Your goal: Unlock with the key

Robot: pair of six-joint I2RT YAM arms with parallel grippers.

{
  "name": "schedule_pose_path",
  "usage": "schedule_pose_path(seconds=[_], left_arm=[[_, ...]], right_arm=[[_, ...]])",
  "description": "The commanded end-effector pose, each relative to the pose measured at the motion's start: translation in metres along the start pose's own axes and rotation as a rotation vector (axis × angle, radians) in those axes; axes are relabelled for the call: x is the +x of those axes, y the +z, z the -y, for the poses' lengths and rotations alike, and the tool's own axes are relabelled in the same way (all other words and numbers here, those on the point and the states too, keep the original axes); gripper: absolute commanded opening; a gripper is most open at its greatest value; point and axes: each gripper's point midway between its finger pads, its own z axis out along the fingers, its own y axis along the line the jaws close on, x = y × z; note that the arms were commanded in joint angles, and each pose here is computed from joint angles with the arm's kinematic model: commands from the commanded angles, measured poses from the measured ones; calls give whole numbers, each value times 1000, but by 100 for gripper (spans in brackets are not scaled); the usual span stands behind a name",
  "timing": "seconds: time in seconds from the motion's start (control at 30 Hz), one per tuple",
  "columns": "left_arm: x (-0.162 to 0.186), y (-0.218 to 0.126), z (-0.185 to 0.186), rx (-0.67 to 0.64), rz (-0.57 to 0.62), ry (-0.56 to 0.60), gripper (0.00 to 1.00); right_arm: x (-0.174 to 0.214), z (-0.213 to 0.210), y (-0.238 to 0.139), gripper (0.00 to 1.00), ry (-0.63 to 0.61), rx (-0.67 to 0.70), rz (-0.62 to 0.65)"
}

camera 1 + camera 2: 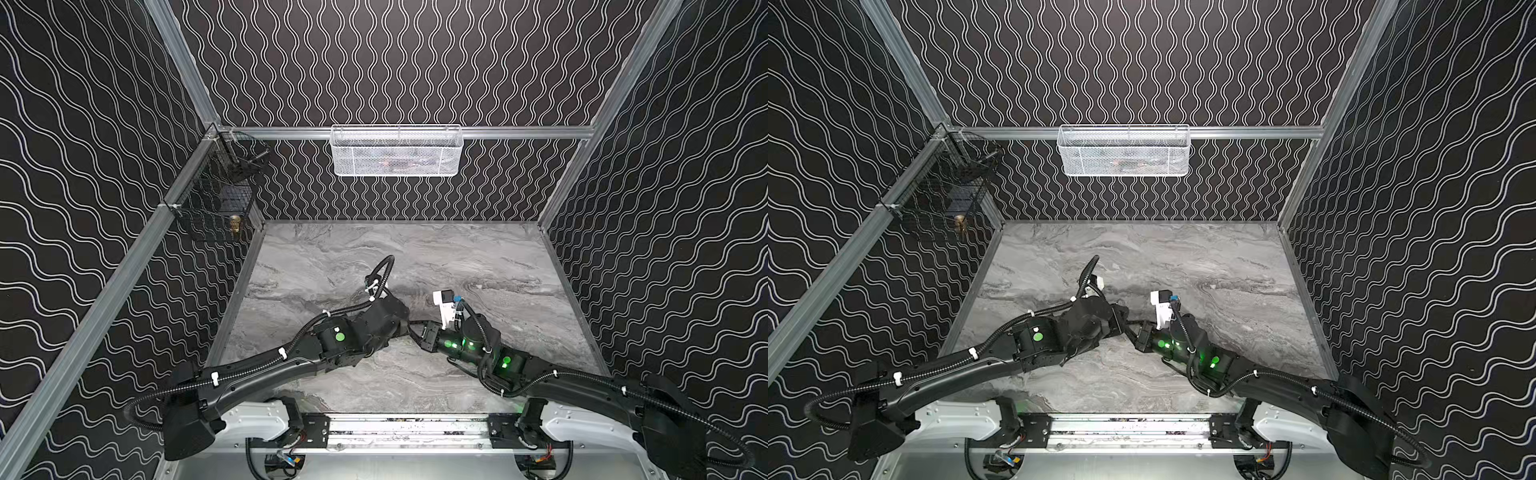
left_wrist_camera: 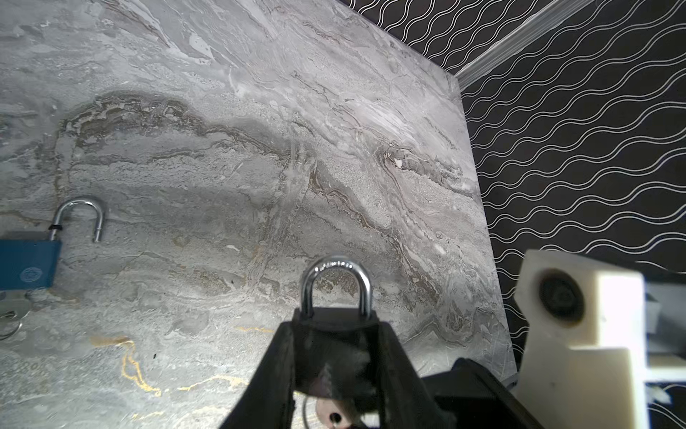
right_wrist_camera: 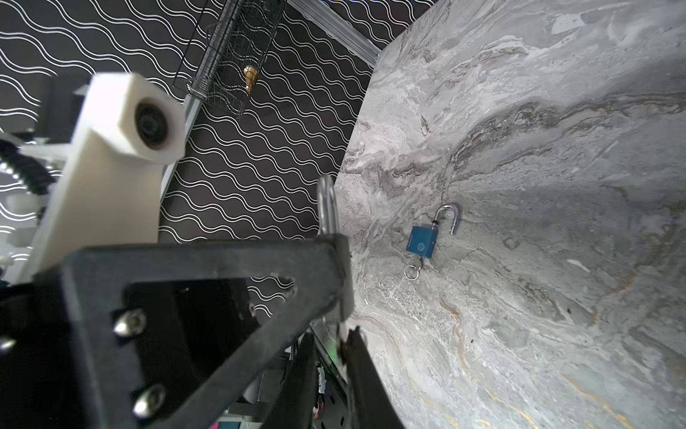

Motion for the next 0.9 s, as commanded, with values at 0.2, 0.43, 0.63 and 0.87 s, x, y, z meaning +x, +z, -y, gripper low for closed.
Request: schedule_pose_path(seconds=[0.2,0.43,0.63,0.87], left_arm=[[-8,-5,0,13,41,-43,0],[-9,-6,3,22,40,-47,0],[-11,-7,2,15,48,-48,0],[-11,-6,4,28,49,-61,0]], right_arm=[[-8,3,3,19,68,29,38],[-12,-5,8,17,63,8,48],[-6,-3,9,14,66,5,30],[0,-1,7,9,47,14,21]])
